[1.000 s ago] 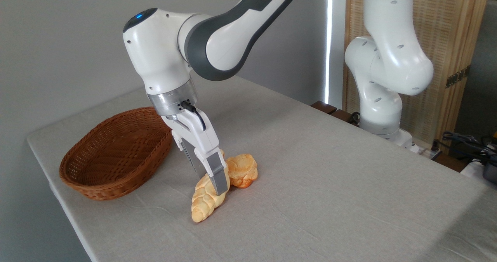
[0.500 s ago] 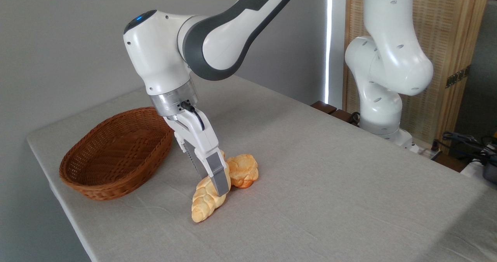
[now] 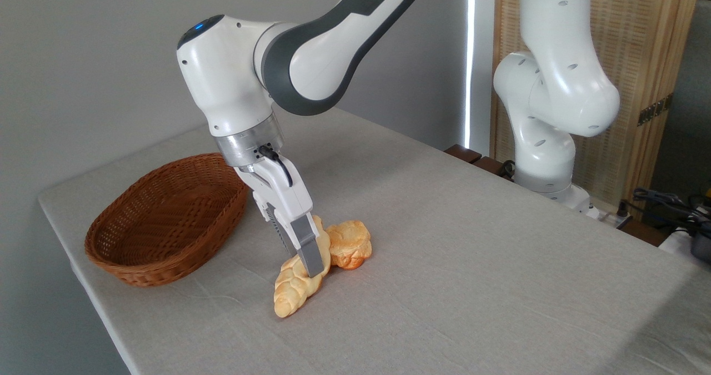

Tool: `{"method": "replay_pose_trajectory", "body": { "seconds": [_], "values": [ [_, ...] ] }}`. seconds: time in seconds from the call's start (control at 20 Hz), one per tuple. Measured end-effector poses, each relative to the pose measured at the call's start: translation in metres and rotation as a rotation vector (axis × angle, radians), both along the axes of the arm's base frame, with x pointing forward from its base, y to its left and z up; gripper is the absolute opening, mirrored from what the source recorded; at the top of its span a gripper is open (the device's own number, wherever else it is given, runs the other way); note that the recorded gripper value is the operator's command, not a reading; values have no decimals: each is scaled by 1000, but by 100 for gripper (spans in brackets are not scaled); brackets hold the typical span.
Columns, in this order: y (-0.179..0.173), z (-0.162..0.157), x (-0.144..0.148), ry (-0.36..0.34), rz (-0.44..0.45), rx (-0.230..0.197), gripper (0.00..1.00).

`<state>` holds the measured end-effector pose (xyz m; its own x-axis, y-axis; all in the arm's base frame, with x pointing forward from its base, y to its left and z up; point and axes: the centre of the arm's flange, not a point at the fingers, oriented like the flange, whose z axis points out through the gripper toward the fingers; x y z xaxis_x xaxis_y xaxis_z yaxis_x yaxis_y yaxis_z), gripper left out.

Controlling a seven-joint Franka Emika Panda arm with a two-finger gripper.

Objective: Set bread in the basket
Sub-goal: 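Close the gripper around the croissant's middle, then lift the croissant and carry it over the wicker basket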

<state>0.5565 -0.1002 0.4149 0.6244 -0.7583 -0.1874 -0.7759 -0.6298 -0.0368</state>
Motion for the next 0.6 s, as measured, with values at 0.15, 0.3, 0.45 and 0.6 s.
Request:
{"method": "replay_pose_trajectory", "body": {
  "seconds": [0.15,0.3,0.45,0.6],
  "values": [
    [0,0,0,0,0,0,35],
    [0,0,0,0,0,0,35],
    [0,9,1,-17,0,-3,36],
    [0,31,1,-59,0,-12,36]
  ]
}}
